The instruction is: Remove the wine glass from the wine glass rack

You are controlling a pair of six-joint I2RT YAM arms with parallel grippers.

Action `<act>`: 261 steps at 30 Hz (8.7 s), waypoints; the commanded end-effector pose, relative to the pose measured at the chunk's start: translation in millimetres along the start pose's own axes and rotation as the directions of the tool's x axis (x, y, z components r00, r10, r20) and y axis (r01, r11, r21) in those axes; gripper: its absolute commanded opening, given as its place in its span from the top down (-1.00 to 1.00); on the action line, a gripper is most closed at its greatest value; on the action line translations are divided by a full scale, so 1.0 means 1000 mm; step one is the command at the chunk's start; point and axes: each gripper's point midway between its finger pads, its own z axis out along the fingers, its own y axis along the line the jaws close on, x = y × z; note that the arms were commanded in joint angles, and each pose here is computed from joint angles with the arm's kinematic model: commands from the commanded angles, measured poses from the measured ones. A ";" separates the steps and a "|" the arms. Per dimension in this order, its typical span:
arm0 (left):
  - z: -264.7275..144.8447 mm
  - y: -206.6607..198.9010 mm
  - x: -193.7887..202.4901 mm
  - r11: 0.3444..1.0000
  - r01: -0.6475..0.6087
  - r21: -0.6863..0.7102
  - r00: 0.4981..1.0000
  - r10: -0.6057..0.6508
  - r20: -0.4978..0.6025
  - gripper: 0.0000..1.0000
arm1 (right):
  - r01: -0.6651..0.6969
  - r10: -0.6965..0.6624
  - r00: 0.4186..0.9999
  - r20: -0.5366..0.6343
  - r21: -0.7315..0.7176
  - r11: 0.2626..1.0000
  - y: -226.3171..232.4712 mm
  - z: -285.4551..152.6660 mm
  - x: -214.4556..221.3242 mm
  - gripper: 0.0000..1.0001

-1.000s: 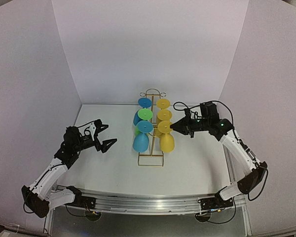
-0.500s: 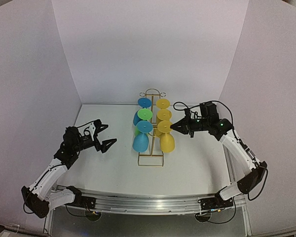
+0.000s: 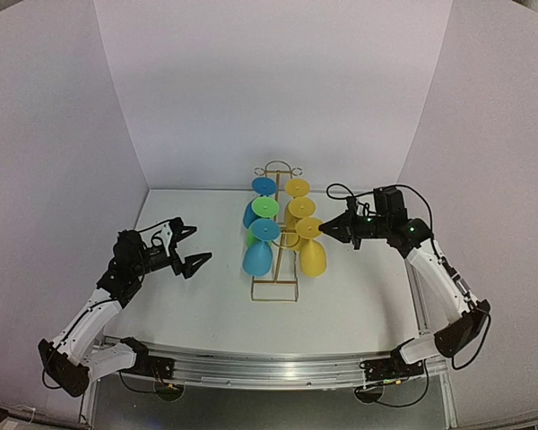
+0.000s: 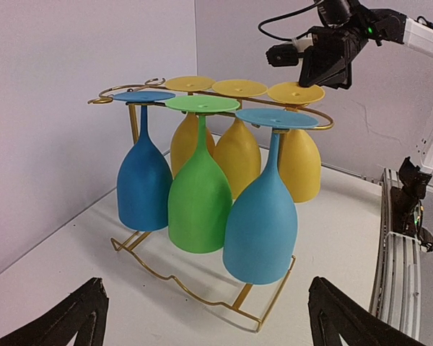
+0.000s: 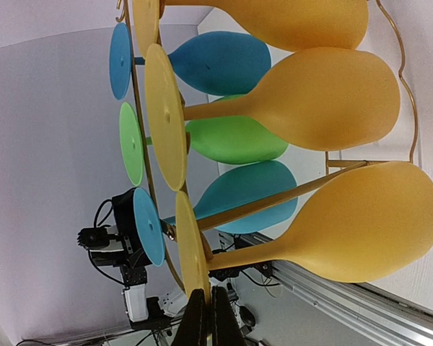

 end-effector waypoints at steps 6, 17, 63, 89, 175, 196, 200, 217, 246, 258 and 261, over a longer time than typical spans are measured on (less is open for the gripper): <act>-0.005 -0.008 -0.007 0.999 -0.016 0.027 1.000 0.016 0.018 -0.93 | 0.025 -0.023 0.996 0.086 -0.019 1.000 0.006 -0.020 -0.010 1.00; -0.005 -0.009 -0.010 0.999 -0.023 0.034 0.999 0.023 0.023 -0.93 | 0.048 -0.046 0.989 0.138 -0.007 0.999 0.005 -0.028 -0.016 1.00; 0.198 -0.215 -0.086 0.800 0.472 0.369 0.833 -0.268 -0.484 -0.76 | 0.516 -0.518 0.853 -0.063 -0.047 0.855 -0.035 -0.084 0.098 1.00; 0.220 -0.261 -0.064 0.600 0.579 0.552 0.790 -0.243 -0.563 -0.07 | 0.564 -0.569 0.821 -0.044 -0.087 0.821 -0.017 -0.089 0.098 1.00; 0.187 -0.237 0.077 0.161 -0.973 0.165 0.208 0.924 0.322 -0.80 | 0.263 -0.368 0.929 0.040 0.628 0.732 -0.099 -0.119 0.020 1.00; 0.060 -0.211 0.115 0.739 -0.343 0.580 0.827 0.531 -0.187 -0.75 | 0.066 -0.600 0.785 0.154 0.942 0.329 -0.159 -0.129 -0.222 1.00; 0.062 -0.198 0.113 0.780 -0.314 0.542 0.852 0.483 -0.203 -0.76 | 0.064 -0.592 0.793 0.141 0.948 0.311 -0.179 -0.110 -0.244 1.00; 0.064 -0.163 0.116 0.867 -0.233 0.441 0.885 0.377 -0.272 -0.78 | 0.067 -0.527 0.844 0.101 0.954 0.291 -0.242 -0.072 -0.271 1.00; 0.058 -0.164 0.110 0.858 -0.247 0.451 0.894 0.381 -0.234 -0.76 | 0.347 -0.569 0.805 0.170 0.643 0.682 -0.060 -0.094 -0.183 -0.51; 0.056 -0.172 0.107 0.832 -0.269 0.486 0.896 0.401 -0.190 -0.75 | 0.340 -0.342 0.940 0.015 0.077 0.937 0.020 0.009 -0.077 -0.60; 0.055 -0.172 0.107 0.830 -0.270 0.487 0.896 0.402 -0.188 -0.74 | 0.322 -0.321 0.947 -0.013 0.073 0.944 0.016 0.022 -0.074 -0.38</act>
